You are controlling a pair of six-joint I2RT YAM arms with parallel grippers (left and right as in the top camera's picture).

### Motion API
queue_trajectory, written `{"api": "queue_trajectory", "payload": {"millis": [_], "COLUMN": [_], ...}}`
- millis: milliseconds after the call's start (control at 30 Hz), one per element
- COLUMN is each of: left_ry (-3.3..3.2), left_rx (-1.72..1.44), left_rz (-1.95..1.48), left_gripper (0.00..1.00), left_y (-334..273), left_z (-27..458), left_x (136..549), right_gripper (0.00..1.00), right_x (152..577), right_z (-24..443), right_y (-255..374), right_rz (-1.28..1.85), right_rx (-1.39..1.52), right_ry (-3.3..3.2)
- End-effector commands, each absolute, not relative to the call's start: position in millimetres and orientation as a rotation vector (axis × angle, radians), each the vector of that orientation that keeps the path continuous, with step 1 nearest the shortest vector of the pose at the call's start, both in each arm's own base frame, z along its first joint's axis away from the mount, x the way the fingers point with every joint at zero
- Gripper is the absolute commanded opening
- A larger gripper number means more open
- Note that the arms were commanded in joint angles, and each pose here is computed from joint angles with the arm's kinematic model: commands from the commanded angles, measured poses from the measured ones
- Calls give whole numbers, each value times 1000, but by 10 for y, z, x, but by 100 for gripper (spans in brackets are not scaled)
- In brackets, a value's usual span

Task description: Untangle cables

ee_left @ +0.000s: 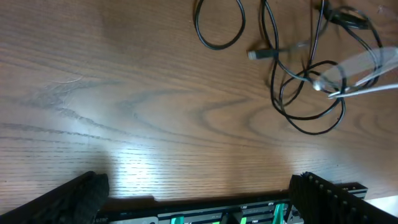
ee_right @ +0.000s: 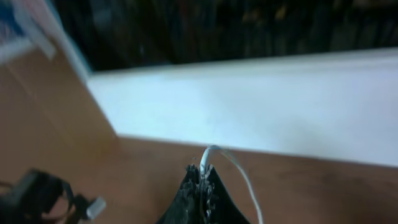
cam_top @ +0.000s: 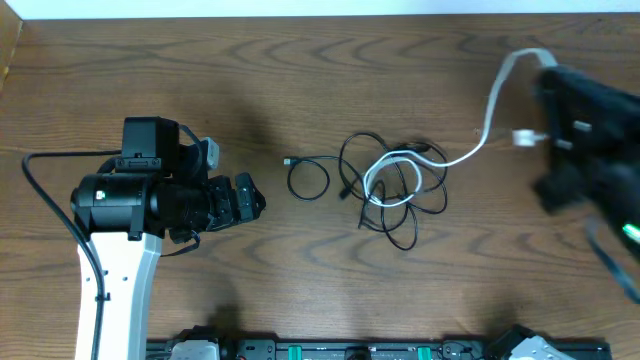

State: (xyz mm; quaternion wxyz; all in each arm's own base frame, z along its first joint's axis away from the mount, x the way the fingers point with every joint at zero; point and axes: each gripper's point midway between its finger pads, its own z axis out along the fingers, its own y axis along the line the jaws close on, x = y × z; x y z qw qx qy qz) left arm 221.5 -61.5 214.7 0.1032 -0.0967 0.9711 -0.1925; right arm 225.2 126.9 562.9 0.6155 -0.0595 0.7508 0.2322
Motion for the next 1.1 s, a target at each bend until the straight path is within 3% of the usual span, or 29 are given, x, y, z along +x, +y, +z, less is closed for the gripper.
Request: {"api": "queue_trajectory", "payload": {"millis": [0, 233, 500, 700, 833, 900, 1000, 1067], "left_ry": [2853, 2852, 2852, 2852, 2852, 2852, 2852, 2852], "left_rx": [-267, -267, -267, -267, -267, -267, -267, -267], "left_rz": [-558, -558, -558, -558, -558, -558, -558, -558], "left_gripper": [98, 98, 98, 98, 98, 98, 98, 98], "left_y": [-614, -614, -614, -614, -614, -614, -614, -614], "left_z": [2199, 2199, 2199, 2199, 2199, 2199, 2199, 2199], "left_x": [2239, 2240, 2240, 2240, 2240, 2240, 2240, 2240], "right_gripper": [1, 1, 1, 12, 11, 28, 78, 92], "right_x": [2509, 2887, 3178, 3274, 3296, 3289, 3263, 3231], "right_z": [5242, 4760, 3901, 3259, 3023, 3000, 2993, 2969], "right_y": [1770, 2188, 2383, 2464, 2483, 2477, 2460, 2432], "right_rz": [623, 621, 487, 378, 336, 330, 324, 312], "right_rx": [-258, -328, -367, -406, -418, -420, -423, -425], "right_ry": [1873, 2030, 2315, 2528, 2606, 2616, 2626, 2644]}}
